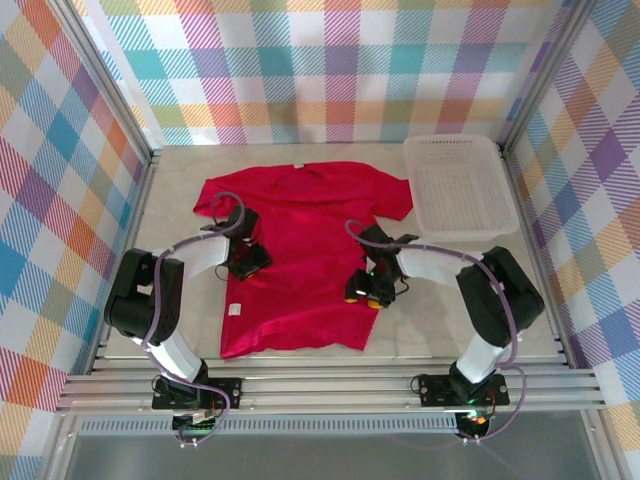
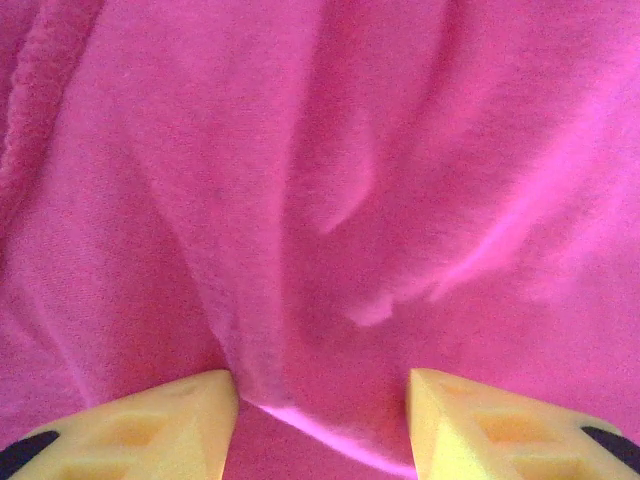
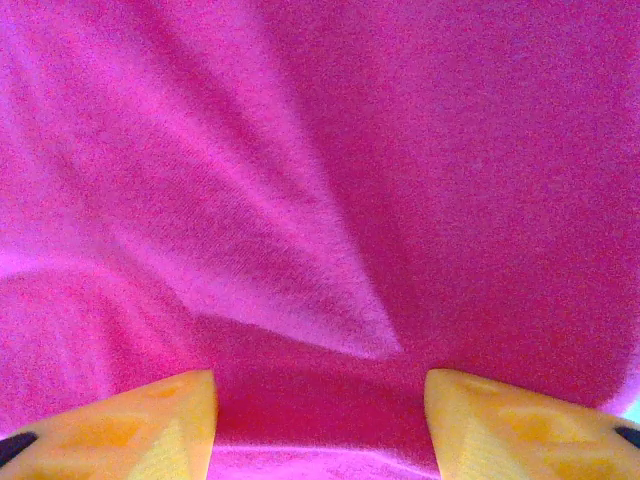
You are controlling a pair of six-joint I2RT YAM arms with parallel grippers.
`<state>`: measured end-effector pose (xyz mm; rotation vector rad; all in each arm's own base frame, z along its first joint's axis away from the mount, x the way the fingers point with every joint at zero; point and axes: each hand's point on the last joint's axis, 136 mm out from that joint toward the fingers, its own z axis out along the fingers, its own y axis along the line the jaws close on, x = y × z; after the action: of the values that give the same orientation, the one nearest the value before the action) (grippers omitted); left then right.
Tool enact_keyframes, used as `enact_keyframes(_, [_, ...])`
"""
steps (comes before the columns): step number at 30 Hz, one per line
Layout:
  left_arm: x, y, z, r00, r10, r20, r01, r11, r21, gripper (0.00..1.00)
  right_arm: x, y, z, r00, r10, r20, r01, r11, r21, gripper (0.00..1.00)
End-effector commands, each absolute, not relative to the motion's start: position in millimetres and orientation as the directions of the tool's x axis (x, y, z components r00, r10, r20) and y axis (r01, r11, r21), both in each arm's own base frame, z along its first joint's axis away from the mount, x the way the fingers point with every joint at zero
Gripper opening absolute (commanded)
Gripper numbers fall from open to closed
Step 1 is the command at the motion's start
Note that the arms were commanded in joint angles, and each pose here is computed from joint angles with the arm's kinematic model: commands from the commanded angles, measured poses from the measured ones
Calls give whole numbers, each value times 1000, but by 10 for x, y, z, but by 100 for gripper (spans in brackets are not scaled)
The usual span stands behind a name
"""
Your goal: Fold the inside-out t-shirt
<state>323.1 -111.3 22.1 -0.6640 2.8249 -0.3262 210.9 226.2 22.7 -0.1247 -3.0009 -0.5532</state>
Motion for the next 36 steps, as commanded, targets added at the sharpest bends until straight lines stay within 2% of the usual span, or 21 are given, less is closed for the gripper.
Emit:
enact_keyframes(1, [2957, -909, 113, -867, -483, -121, -462, 872, -163, 47, 1879, 2139, 277, -984, 123, 127, 158, 936, 314, 55])
enact_keyframes(4, [3045, -908, 209, -867, -477, -145, -454, 876, -165, 47, 1908, 2327, 463, -989, 100, 109, 136, 905, 403, 55])
enact_keyframes(7, [3204, -933, 424, -876, -434, -210, -414, 900, -133, 47, 2190, 2389, 706, -998, 63, 13, 63, 918, 392, 57])
enact_keyframes(10, [3388, -1137, 698, -885, -365, -288, -340, 931, -137, 47, 2705, 2375, 893, -996, 71, -61, 42, 923, 381, 57])
enact_keyframes(14, [3524, -1601, 858, -881, -348, -320, -276, 928, -249, 45, 3558, 2217, 991, -976, 171, -135, 105, 911, 398, 53])
enact_keyframes(23, [3294, -2793, 840, -904, -221, -366, -54, 908, -415, 42, 4967, 2414, 852, -954, 166, -251, 55, 916, 396, 51])
enact_keyframes(27, [3242, -3255, 739, -931, -144, -334, 18, 899, -437, 42, 5328, 2500, 818, -942, 181, -282, 54, 912, 406, 52])
enact_keyframes(30, [3150, -3473, 522, -961, -108, -256, 17, 897, -441, 41, 5523, 2483, 734, -936, 205, -286, 72, 907, 414, 52])
enact_keyframes(36, [2692, -3157, 32, -990, -117, -78, -82, 930, -358, 39, 5713, 2313, 304, -932, 275, -238, 152, 889, 432, 52])
